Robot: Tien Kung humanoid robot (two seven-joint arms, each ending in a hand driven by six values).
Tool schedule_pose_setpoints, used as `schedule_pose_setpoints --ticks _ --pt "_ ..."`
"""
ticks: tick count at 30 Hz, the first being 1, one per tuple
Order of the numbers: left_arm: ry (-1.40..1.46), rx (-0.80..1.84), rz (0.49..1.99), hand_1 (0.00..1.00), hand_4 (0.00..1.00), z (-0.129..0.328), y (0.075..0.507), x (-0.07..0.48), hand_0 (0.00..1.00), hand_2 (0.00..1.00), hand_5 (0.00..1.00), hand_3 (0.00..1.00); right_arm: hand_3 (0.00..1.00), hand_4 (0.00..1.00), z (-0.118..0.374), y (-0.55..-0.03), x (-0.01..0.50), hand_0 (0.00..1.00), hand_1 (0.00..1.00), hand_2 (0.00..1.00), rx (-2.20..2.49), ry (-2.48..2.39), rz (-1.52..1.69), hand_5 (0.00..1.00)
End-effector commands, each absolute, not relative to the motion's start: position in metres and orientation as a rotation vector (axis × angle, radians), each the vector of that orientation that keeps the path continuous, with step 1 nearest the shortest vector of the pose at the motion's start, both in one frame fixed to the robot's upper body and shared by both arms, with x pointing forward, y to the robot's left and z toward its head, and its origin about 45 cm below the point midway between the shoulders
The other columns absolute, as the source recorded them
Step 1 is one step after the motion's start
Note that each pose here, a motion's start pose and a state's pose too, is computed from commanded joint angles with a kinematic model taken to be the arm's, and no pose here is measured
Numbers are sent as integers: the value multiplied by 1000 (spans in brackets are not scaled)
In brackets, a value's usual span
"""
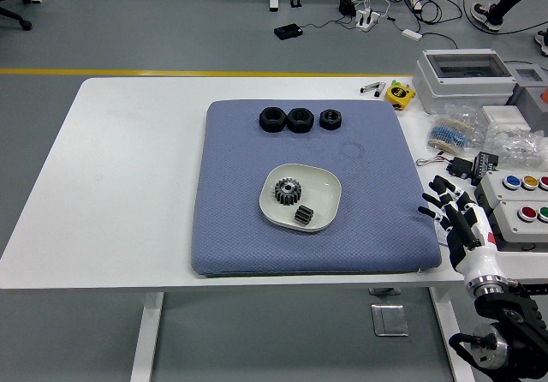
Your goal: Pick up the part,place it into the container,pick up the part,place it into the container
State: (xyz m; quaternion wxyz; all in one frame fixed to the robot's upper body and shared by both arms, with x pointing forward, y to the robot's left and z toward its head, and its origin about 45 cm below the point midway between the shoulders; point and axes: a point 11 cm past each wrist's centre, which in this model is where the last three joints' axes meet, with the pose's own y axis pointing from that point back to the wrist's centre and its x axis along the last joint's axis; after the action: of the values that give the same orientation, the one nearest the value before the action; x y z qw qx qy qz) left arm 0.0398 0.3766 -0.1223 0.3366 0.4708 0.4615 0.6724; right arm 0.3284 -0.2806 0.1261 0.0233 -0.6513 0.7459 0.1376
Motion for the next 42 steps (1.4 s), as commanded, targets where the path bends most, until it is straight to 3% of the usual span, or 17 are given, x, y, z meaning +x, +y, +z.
schedule_pose_setpoints --ticks 42 --pt "1209 1221 1756 587 573 -123 375 40 616 653 588 594 712 949 124 -276 329 638 701 778 -2021 2295 434 591"
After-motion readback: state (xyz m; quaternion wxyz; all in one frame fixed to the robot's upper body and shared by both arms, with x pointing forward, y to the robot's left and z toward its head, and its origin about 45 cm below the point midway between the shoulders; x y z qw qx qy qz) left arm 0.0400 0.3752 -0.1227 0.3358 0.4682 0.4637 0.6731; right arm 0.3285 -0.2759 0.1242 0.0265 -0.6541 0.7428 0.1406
